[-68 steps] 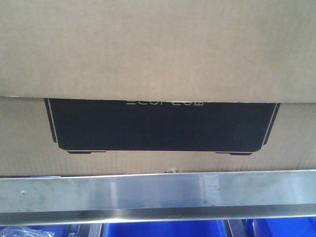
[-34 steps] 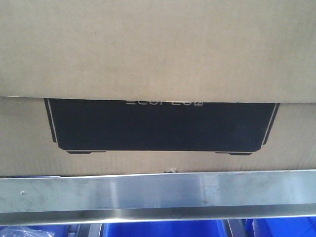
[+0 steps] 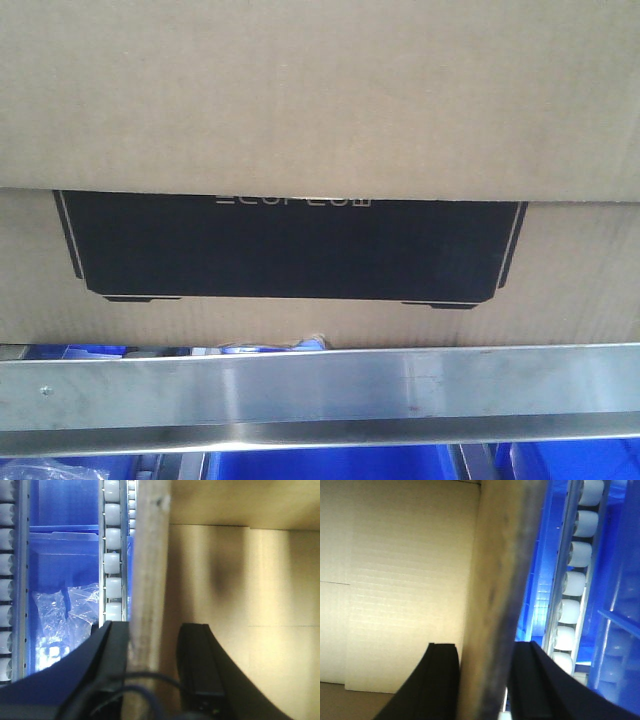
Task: Grab box from left shelf to table start
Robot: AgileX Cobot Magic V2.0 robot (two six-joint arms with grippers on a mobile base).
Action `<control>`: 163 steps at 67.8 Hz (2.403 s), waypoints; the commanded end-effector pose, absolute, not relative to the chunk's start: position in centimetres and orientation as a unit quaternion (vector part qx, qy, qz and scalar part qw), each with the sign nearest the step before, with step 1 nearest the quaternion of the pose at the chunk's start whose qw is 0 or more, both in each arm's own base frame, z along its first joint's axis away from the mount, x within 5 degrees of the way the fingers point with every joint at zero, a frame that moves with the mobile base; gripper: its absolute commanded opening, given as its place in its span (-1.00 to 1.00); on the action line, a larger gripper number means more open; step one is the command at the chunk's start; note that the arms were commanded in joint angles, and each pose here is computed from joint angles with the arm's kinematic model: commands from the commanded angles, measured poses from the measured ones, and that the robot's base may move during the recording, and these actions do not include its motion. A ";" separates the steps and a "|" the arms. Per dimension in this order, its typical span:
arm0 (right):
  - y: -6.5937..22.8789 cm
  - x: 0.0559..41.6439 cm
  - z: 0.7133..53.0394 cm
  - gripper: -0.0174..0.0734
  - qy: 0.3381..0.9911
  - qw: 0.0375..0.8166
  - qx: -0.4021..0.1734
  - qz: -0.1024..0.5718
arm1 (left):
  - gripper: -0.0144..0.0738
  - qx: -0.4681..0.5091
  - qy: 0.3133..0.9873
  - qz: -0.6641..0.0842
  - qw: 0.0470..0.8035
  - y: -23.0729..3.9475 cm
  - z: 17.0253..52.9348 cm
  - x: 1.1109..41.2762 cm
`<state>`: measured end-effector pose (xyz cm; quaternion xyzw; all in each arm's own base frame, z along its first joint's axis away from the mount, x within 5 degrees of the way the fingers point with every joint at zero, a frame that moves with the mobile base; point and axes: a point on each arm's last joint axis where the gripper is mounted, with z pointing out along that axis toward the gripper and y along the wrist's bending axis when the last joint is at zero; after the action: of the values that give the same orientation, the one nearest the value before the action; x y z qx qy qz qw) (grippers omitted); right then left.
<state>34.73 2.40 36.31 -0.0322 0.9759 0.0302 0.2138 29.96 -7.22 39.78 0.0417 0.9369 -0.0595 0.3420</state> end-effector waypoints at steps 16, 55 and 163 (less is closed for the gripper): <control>1.3 31.4 41.9 -0.49 0.948 0.317 -0.026 -0.001 | -0.88 0.044 0.928 -0.111 0.352 -7.7 43.4 25.5; 2.5 22.1 43.2 -0.49 0.936 0.349 -0.038 0.025 | -0.88 0.039 0.910 -0.108 0.398 -5.9 47.0 17.2; 1.9 9.1 49.5 -0.49 0.845 0.526 -0.046 0.083 | -0.88 0.043 0.799 -0.187 0.570 -1.8 50.0 4.2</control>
<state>8.61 2.95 47.77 -0.0486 0.8789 0.1391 0.4537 5.66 -1.16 48.13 -0.0252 0.8397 -0.1439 0.5231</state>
